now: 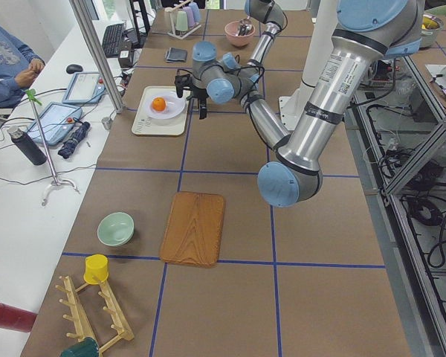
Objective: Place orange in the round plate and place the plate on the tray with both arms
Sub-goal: 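Release the plate on the tray and draw the right gripper back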
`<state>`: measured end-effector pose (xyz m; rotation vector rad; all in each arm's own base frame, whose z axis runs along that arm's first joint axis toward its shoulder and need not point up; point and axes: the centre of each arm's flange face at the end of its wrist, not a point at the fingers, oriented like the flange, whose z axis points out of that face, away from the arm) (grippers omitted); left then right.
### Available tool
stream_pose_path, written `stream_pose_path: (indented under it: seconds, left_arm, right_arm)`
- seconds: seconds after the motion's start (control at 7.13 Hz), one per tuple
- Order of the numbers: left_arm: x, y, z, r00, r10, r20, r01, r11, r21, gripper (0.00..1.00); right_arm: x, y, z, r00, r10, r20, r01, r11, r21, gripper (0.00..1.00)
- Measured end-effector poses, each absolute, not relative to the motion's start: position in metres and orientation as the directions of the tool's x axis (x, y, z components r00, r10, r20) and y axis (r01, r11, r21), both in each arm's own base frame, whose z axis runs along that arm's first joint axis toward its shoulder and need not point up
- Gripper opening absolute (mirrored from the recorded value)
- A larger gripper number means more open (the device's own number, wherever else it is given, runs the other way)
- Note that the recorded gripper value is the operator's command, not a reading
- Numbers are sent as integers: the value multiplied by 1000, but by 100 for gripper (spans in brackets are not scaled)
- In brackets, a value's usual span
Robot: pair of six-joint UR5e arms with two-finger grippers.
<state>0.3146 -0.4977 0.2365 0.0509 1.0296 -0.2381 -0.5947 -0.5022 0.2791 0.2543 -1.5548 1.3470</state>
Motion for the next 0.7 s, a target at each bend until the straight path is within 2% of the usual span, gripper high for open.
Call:
stream_pose_path:
  seconds: [0.28, 0.42, 0.7]
  left_arm:
    - [316, -498, 238, 494, -173, -852, 217, 973, -72, 98]
    - [316, -498, 239, 495, -173, -851, 217, 974, -71, 98]
    - [316, -500, 242, 501, -166, -849, 215, 975, -64, 98]
  right_arm:
    - [-564, -466, 283, -426, 429, 796, -666, 447, -597, 100]
    - [-547, -451, 297, -336, 415, 845, -660, 537, -526, 100]
    - [-506, -449, 325, -35, 234, 972, -622, 756, -204, 100]
